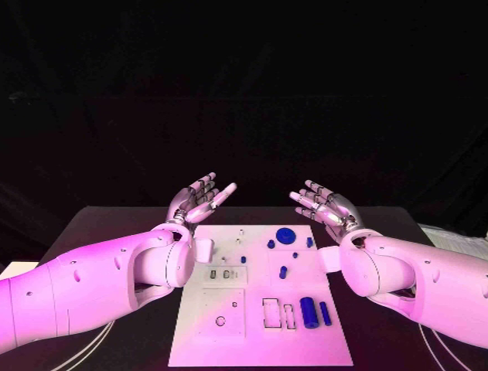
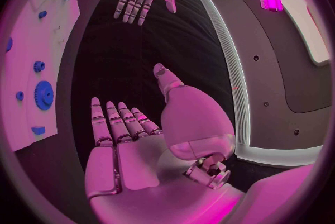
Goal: Assemble the parts on the task board
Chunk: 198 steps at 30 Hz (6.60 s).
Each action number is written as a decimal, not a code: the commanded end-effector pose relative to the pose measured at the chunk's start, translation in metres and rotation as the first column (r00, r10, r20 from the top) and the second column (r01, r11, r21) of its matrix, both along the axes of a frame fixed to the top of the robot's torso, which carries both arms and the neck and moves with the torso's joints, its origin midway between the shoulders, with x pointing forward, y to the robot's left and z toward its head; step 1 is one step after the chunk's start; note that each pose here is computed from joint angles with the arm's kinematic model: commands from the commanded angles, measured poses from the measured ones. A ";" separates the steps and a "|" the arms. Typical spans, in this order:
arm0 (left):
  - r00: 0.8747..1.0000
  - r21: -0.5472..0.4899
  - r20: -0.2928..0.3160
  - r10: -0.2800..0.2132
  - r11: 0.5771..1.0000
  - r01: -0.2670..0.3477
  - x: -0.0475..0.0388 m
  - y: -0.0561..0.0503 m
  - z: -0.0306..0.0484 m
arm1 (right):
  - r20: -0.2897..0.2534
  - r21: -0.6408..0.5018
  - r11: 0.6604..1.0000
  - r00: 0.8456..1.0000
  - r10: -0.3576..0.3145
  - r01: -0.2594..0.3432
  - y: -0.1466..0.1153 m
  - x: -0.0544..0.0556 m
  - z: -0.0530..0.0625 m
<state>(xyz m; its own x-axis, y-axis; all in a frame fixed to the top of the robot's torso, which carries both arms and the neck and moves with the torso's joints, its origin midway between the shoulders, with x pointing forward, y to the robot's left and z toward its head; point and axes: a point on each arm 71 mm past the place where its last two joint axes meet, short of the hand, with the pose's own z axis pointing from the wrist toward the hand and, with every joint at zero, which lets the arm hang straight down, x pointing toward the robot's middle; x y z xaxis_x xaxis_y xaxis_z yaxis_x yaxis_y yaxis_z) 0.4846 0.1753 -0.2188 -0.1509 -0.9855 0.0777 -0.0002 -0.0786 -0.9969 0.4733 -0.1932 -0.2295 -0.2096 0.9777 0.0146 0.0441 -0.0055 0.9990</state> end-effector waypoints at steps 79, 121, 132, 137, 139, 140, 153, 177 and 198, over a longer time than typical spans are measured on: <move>0.948 -0.130 0.048 -0.316 0.939 0.320 -0.0595 0.023 0.0698 | 0.111 -0.994 0.061 0.761 0.639 0.094 0.037 0.038 0.068; 0.949 -0.126 0.046 -0.311 0.941 0.315 -0.0587 0.028 0.0713 | 0.223 -0.974 0.116 0.733 0.643 0.194 0.046 0.036 0.077; 0.950 -0.132 0.042 -0.309 0.941 0.312 -0.0578 0.027 0.0708 | 0.351 -0.936 0.206 0.717 0.602 0.285 0.055 0.040 0.092; 0.951 -0.132 0.042 -0.307 0.942 0.309 -0.0575 0.028 0.0707 | 0.393 -0.919 0.234 0.707 0.588 0.316 0.064 0.044 0.095; 0.951 -0.132 0.042 -0.306 0.942 0.309 -0.0575 0.028 0.0708 | 0.402 -0.915 0.241 0.702 0.588 0.322 0.068 0.045 0.096; 0.951 -0.132 0.042 -0.306 0.942 0.309 -0.0576 0.028 0.0709 | 0.406 -0.914 0.245 0.699 0.589 0.324 0.070 0.046 0.096; 0.951 -0.131 0.045 -0.307 0.942 0.310 -0.0570 0.028 0.0726 | 0.376 -0.926 0.236 0.695 0.613 0.293 0.091 0.052 0.092; 0.953 -0.127 0.046 -0.299 0.945 0.302 -0.0551 0.031 0.0732 | 0.306 -0.952 0.188 0.715 0.628 0.242 0.096 0.055 0.086; 0.954 -0.125 0.047 -0.296 0.946 0.300 -0.0535 0.032 0.0732 | 0.366 -0.930 0.215 0.707 0.605 0.298 0.094 0.057 0.088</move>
